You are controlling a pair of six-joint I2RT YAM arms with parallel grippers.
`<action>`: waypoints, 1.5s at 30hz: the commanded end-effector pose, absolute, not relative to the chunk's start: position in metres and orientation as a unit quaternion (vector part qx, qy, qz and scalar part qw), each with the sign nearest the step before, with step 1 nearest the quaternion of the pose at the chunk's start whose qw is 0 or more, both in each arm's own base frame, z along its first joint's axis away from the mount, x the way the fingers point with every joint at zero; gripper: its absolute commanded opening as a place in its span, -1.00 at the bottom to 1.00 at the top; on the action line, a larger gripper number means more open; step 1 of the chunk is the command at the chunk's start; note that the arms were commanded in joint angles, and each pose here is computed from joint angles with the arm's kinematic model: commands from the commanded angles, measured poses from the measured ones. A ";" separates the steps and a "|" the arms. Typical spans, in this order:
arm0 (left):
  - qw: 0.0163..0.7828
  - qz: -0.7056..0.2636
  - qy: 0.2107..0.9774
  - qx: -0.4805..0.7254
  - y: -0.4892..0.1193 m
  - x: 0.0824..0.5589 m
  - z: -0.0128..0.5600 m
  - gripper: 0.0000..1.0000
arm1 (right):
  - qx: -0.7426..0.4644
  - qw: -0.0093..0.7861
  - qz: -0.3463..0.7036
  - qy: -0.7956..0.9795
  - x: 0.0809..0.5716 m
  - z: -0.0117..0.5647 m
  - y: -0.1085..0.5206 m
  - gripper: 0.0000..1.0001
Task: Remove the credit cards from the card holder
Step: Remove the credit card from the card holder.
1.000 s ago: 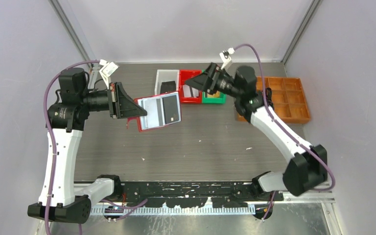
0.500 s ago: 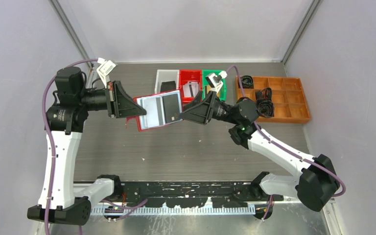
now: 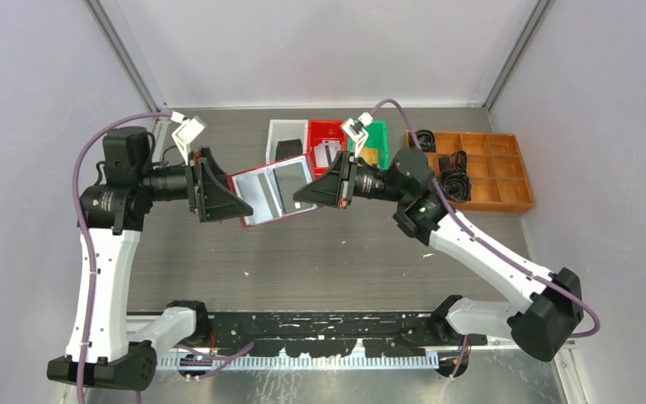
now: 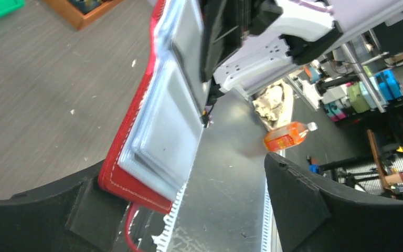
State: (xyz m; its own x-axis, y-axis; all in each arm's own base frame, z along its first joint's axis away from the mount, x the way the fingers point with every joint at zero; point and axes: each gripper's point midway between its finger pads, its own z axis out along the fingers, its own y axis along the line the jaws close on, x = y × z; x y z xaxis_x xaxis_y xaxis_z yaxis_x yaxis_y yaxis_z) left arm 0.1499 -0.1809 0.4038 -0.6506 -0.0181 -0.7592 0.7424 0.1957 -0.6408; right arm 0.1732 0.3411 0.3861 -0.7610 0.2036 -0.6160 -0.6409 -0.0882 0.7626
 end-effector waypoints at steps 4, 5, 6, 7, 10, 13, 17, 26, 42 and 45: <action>0.387 -0.425 0.746 0.335 -0.156 0.167 0.373 0.99 | -0.336 0.305 0.565 0.690 0.150 0.369 0.318 -0.99; 0.392 -0.413 0.746 0.344 -0.154 0.169 0.371 0.99 | -0.348 0.278 0.550 0.706 0.145 0.356 0.318 -0.99; 0.397 -0.403 0.745 0.355 -0.153 0.169 0.370 0.99 | -0.365 0.267 0.542 0.709 0.141 0.353 0.320 -0.99; 0.399 -0.397 0.742 0.365 -0.153 0.168 0.370 0.99 | -0.383 0.254 0.535 0.709 0.134 0.350 0.323 -0.99; 0.382 -0.391 0.732 0.407 -0.162 0.156 0.365 0.96 | -0.432 0.226 0.519 0.702 0.115 0.342 0.336 -0.99; 0.333 -0.402 0.723 0.453 -0.177 0.132 0.352 0.90 | -0.455 0.211 0.513 0.697 0.109 0.340 0.348 -0.99; 0.275 -0.422 0.716 0.483 -0.187 0.106 0.335 0.84 | -0.481 0.201 0.504 0.689 0.104 0.344 0.360 -0.99; 0.275 -0.429 0.722 0.469 -0.189 0.107 0.326 0.53 | -0.517 0.174 0.543 0.638 0.082 0.358 0.375 -0.99; 0.322 -0.489 0.702 0.407 -0.210 0.127 0.370 -1.00 | -0.341 0.349 0.639 0.594 0.136 0.405 0.381 0.22; 0.345 -0.504 0.706 0.359 -0.211 0.142 0.385 -1.00 | -0.265 0.375 0.696 0.552 0.142 0.417 0.367 0.19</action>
